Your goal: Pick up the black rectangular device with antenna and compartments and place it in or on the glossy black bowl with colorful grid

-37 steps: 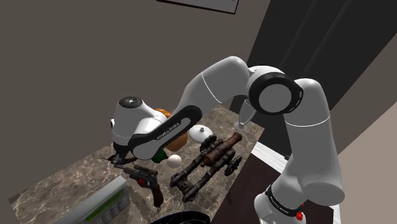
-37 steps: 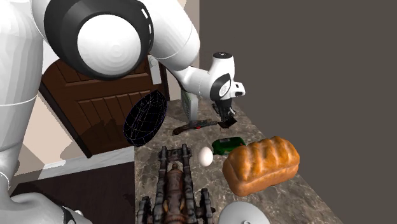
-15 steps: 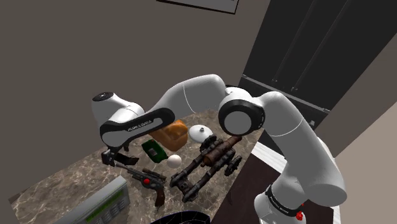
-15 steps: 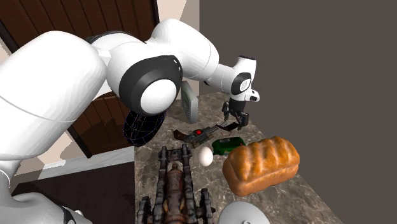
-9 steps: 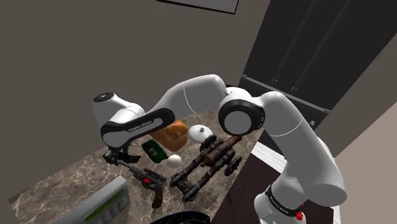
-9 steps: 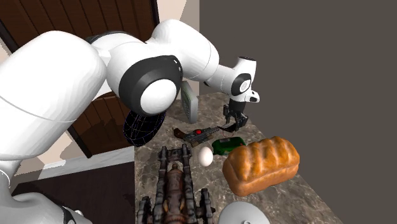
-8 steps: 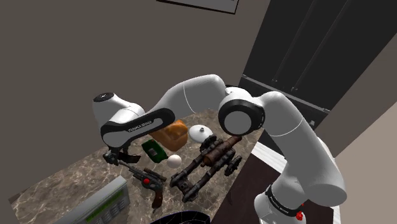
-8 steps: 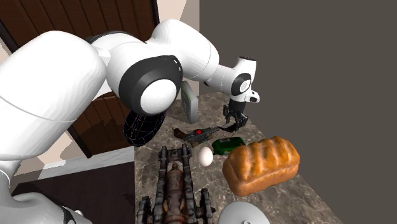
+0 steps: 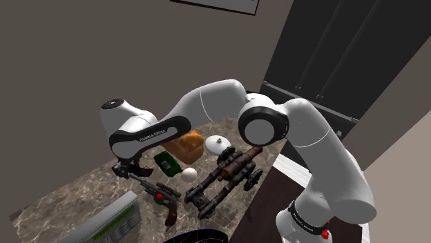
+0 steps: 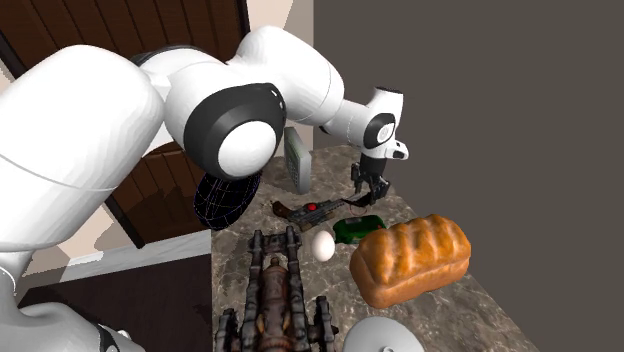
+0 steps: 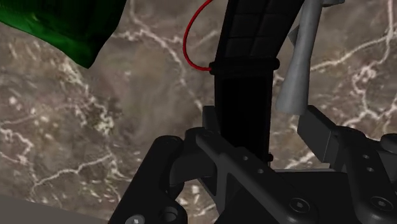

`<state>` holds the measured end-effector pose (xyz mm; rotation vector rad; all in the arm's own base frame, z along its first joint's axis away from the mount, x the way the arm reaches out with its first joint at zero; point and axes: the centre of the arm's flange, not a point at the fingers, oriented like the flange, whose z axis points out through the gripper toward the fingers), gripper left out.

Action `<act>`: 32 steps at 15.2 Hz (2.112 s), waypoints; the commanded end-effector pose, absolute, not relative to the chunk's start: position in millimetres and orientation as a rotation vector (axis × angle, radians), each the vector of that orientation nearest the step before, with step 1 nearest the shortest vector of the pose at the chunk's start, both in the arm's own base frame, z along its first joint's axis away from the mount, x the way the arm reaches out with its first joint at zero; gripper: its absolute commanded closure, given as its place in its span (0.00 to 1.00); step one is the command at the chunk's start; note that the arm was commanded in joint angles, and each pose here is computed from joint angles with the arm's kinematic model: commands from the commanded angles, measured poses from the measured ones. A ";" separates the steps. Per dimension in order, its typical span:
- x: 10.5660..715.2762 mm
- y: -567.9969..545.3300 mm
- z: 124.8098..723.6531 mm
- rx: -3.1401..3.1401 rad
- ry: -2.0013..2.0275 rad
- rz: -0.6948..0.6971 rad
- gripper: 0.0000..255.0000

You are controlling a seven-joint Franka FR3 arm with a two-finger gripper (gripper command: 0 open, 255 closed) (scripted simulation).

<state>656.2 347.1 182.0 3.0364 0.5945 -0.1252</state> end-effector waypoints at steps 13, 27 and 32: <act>656.9 348.0 254.9 3.037 0.595 -0.125 1.00; 607.3 315.1 213.9 2.677 0.687 0.083 0.00; 609.3 310.4 201.3 2.677 0.687 0.083 0.00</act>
